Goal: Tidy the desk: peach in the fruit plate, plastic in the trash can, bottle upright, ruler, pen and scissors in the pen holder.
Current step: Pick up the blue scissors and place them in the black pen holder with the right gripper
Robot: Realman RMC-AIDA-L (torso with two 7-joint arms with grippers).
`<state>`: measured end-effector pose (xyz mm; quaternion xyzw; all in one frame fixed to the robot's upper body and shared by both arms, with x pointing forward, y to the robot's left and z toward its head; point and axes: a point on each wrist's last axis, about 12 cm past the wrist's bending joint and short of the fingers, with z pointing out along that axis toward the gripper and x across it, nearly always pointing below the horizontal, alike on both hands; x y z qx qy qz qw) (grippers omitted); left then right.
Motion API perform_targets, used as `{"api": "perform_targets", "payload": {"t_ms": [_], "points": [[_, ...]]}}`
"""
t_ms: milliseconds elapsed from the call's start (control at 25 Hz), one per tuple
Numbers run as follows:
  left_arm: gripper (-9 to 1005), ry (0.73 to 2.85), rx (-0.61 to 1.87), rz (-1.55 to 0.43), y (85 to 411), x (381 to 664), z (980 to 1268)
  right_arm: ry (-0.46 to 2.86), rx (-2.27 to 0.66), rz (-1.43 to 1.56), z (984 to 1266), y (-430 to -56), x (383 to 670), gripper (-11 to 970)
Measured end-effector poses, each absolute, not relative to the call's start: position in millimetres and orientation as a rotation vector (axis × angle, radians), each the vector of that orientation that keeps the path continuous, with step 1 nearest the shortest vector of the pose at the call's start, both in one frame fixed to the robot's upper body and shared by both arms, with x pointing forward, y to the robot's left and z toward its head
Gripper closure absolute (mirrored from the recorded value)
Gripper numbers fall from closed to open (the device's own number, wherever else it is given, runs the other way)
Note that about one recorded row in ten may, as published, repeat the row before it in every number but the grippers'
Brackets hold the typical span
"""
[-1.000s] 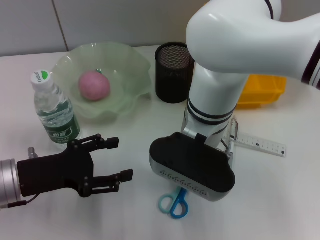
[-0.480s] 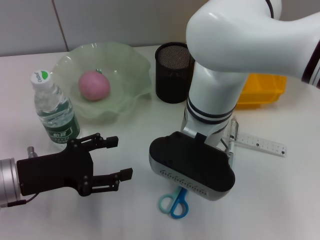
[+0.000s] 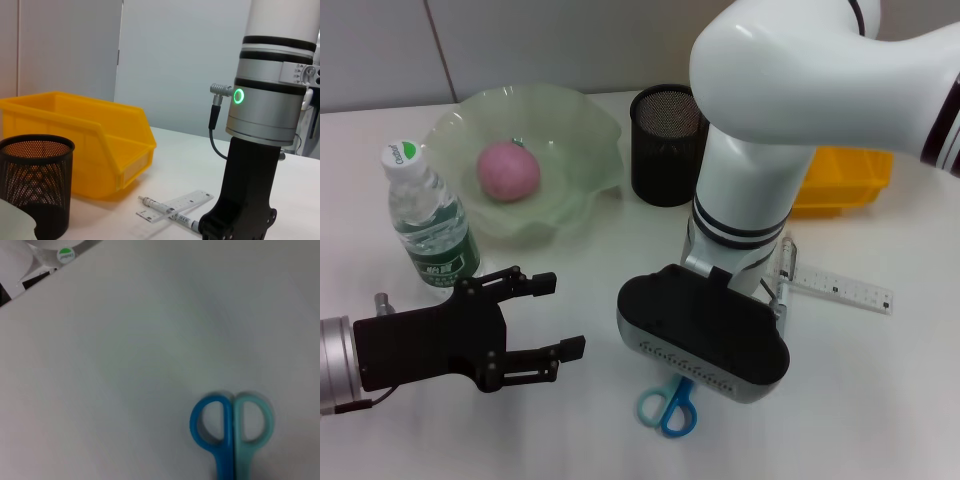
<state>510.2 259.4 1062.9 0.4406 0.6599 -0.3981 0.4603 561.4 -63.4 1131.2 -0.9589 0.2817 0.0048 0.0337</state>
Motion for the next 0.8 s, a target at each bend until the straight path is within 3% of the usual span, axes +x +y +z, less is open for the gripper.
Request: {"api": "perform_targets", "payload": {"t_ms": [800], "points": [[155, 1.632, 1.078, -0.983, 259.7, 510.5, 1062.8, 0.869, -2.962, 0.019, 1128.0, -63.5, 560.6, 668]]}}
